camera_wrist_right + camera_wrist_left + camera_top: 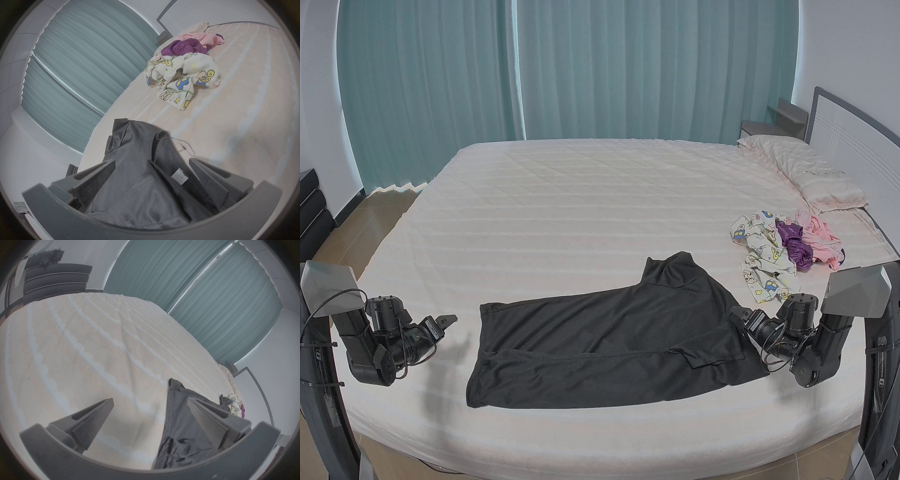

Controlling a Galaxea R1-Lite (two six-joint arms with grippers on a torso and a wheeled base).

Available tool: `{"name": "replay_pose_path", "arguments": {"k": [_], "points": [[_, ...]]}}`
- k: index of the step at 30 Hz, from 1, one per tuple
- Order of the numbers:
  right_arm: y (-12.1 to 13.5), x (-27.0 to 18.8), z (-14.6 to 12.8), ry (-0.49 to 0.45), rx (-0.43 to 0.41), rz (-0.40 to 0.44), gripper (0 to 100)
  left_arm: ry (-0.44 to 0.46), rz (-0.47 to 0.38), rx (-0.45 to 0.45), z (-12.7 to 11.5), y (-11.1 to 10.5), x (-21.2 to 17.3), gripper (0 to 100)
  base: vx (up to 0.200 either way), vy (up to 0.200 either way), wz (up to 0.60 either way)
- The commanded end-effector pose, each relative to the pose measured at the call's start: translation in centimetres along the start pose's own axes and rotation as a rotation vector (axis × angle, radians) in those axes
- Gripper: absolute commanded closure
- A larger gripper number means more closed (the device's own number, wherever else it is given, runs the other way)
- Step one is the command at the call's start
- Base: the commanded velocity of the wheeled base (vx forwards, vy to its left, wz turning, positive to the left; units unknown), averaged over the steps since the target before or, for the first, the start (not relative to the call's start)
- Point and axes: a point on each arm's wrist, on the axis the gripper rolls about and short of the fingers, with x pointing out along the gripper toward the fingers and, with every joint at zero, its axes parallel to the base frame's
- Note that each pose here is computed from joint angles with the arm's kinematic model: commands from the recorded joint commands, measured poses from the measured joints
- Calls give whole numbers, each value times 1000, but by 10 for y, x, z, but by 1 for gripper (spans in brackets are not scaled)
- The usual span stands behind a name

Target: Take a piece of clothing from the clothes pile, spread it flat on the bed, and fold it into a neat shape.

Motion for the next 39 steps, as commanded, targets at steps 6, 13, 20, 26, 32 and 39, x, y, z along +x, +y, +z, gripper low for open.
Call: {"name": "replay_pose_path", "arguments": {"k": [6,13,20,26,32,39], "points": [[1,-1,1,-1,0,1,0,-5,-3,-18,0,-1,4,0,0,0,0],[1,0,0,-4,-1,5,0,-33,-15,-110,7,-6,8,0,0,0,0],[1,0,0,-6,-2,7,0,-28,-15,-110,5,-6,8,0,0,0,0],[1,-1,-2,2,-5,6,0,-27,-2,-104,1,-9,10,0,0,0,0],[1,-1,-2,1,-3,7,0,-41,9,-107,1,-9,11,0,67,0,0],[2,-1,-2,0,-5,9,0,-26,8,-98,-5,-12,13,0,200,0,0]]}}
